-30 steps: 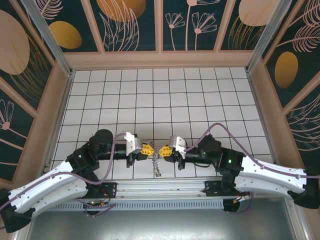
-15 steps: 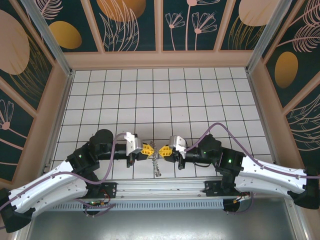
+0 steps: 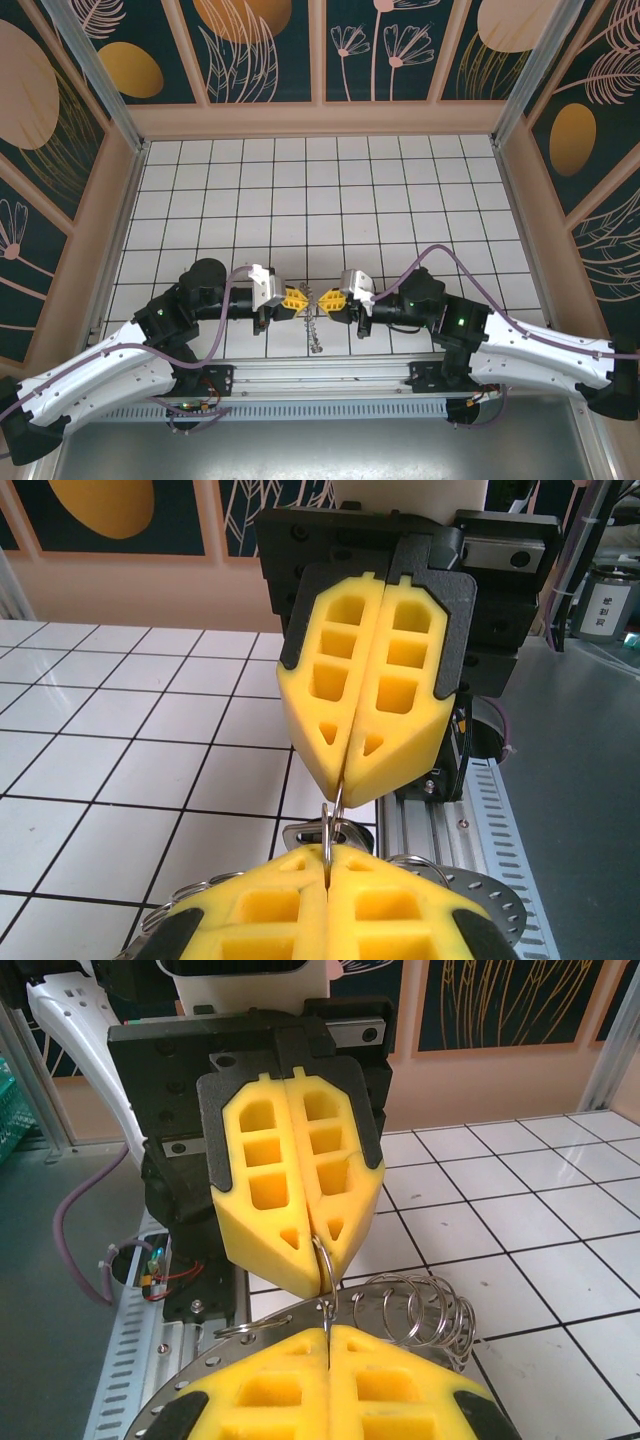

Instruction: Put the keys on the keyring

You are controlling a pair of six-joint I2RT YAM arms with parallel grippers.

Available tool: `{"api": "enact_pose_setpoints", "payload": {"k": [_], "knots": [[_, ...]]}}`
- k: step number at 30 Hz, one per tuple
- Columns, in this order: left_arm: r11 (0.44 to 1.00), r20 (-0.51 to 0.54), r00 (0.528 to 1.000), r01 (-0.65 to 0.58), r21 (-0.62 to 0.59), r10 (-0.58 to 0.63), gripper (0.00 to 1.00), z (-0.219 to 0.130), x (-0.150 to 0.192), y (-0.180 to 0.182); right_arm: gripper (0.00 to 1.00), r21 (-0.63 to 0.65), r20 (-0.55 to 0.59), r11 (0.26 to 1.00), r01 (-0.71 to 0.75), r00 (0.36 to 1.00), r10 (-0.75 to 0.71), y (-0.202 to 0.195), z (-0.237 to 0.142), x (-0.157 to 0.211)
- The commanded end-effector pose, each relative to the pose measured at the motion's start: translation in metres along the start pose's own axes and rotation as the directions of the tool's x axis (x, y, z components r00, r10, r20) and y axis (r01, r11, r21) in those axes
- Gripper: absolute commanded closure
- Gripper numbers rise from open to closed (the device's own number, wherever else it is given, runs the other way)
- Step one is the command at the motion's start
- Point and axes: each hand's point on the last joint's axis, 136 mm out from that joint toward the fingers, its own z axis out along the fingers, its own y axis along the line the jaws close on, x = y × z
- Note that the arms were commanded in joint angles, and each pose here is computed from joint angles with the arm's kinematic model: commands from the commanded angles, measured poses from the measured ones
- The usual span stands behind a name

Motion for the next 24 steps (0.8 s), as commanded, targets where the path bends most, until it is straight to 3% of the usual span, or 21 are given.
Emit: {"api": "enact_pose_setpoints", "payload": {"k": [1, 24], "knots": [[0.999, 0.062, 0.997, -0.054, 0.004, 0.054, 1.00, -0.0046, -0.0244, -0.0032, 1.00, 0.029, 0.024, 0.999, -0.014, 1.000, 0.014, -0.0053, -0.0036, -0.0048], [0.999, 0.060, 0.997, -0.052, 0.000, 0.052, 1.00, -0.0042, -0.0239, -0.0022, 1.00, 0.023, 0.006, 0.999, -0.039, 0.999, 0.039, -0.0044, -0.0019, 0.0021]]}}
